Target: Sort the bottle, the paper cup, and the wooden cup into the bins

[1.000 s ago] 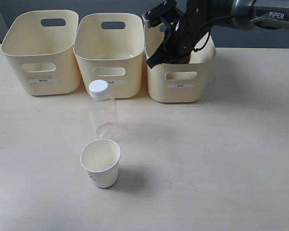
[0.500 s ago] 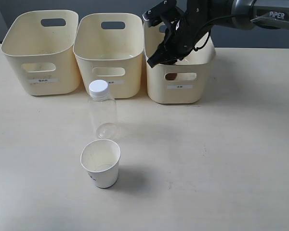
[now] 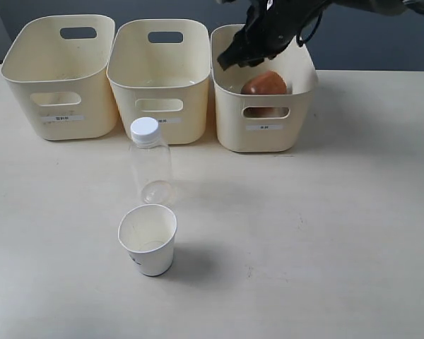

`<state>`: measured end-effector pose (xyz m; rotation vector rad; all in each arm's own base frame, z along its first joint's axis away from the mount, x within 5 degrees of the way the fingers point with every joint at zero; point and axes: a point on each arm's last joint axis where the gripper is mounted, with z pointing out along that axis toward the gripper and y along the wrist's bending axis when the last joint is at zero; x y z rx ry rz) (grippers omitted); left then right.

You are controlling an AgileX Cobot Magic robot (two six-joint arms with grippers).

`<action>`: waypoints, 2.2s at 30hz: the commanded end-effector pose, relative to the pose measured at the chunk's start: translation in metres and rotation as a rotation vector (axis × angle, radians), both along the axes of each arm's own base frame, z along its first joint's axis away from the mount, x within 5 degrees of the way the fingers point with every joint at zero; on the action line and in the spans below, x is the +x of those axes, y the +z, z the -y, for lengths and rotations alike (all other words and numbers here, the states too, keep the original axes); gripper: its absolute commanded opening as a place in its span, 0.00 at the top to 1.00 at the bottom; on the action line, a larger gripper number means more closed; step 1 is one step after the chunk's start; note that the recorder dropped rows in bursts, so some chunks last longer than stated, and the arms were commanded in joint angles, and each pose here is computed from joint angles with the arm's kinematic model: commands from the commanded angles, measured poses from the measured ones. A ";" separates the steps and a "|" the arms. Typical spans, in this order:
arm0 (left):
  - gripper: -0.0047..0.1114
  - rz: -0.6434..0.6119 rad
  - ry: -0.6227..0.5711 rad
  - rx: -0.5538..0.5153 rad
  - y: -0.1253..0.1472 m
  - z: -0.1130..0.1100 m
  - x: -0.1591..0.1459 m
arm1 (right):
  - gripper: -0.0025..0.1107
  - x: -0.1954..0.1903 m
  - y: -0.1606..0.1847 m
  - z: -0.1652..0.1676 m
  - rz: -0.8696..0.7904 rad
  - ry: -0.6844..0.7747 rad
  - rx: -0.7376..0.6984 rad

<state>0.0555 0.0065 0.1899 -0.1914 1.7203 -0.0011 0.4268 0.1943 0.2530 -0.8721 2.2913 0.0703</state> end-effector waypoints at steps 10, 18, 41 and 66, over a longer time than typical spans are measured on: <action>0.96 0.016 -0.003 0.001 0.002 0.000 0.000 | 0.66 -0.102 0.060 -0.037 -0.362 0.488 0.015; 0.96 0.016 -0.003 0.001 0.002 0.000 0.000 | 0.49 -0.188 0.053 -0.130 -0.402 0.794 -0.015; 0.96 0.016 -0.003 0.001 0.002 0.000 0.000 | 0.50 -0.204 -0.053 -0.175 -0.548 0.755 -0.338; 0.96 0.016 -0.003 0.001 0.002 0.000 0.000 | 0.97 -0.210 0.017 -0.156 -0.356 0.814 -0.305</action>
